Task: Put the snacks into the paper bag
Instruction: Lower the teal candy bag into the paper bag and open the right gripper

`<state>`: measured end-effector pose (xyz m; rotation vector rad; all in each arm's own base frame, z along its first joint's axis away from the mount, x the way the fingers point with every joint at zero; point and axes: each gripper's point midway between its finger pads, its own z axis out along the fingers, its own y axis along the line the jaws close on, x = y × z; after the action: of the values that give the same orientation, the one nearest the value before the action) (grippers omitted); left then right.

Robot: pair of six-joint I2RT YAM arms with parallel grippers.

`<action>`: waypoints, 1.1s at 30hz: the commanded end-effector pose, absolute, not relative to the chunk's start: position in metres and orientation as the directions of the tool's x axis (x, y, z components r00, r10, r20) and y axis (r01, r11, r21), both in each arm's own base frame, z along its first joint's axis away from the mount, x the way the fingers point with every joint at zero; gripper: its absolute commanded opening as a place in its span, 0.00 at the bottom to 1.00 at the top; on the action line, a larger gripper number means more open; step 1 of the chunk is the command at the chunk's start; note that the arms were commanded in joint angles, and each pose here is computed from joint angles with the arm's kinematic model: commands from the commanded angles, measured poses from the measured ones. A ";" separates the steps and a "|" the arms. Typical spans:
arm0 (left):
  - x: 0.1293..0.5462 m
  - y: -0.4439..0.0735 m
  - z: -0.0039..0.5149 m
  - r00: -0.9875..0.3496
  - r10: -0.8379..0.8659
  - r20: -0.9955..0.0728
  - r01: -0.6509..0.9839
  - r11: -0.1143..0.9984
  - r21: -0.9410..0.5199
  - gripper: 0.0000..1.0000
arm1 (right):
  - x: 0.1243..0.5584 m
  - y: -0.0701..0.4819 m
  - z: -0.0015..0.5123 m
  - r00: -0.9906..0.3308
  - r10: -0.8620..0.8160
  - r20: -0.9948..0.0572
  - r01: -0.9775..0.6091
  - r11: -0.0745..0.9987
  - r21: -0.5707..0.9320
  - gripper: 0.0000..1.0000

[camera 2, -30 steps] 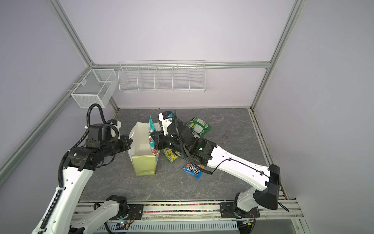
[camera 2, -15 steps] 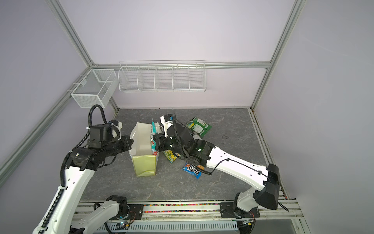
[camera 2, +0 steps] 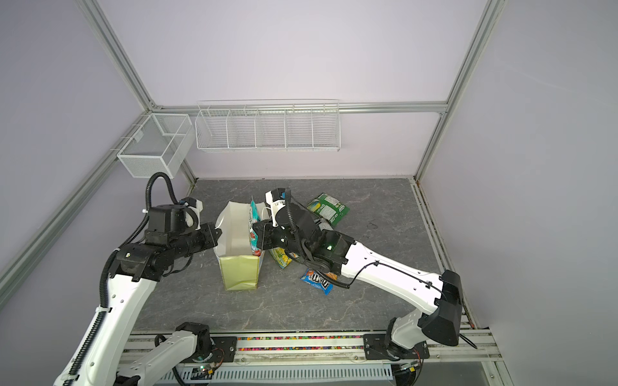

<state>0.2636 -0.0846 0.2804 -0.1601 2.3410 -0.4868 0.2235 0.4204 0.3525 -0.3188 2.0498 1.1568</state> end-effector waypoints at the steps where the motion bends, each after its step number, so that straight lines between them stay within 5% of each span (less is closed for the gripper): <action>1: 0.262 -0.087 0.278 -0.741 -0.251 -0.622 0.024 0.917 -0.399 0.00 | 0.229 0.421 0.362 -0.683 0.188 -0.706 -0.528 0.542 0.654 0.07; 5: 0.263 -0.087 0.279 -0.739 -0.253 -0.625 0.024 0.916 -0.399 0.00 | 0.228 0.422 0.366 -0.682 0.190 -0.706 -0.533 0.531 0.658 0.08; 11: 0.263 -0.088 0.279 -0.740 -0.252 -0.624 0.025 0.916 -0.400 0.00 | 0.226 0.422 0.369 -0.687 0.186 -0.703 -0.539 0.519 0.664 0.34; 16: 0.263 -0.088 0.280 -0.737 -0.253 -0.627 0.027 0.916 -0.401 0.00 | 0.225 0.421 0.370 -0.690 0.187 -0.699 -0.538 0.513 0.669 0.39; 18: 0.262 -0.087 0.280 -0.737 -0.253 -0.627 0.026 0.916 -0.400 0.00 | 0.223 0.421 0.373 -0.689 0.184 -0.701 -0.546 0.504 0.669 0.52; 23: 0.262 -0.087 0.278 -0.739 -0.253 -0.625 0.026 0.916 -0.401 0.00 | 0.217 0.418 0.375 -0.689 0.162 -0.707 -0.562 0.496 0.661 0.59; 33: 0.260 -0.090 0.276 -0.737 -0.250 -0.628 0.045 0.909 -0.414 0.00 | 0.205 0.365 0.356 -0.677 0.126 -0.725 -0.530 0.599 0.600 0.78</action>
<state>0.2637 -0.0875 0.2790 -0.1513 2.3400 -0.5069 0.2081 0.3907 0.3595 -0.3383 2.0486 1.1619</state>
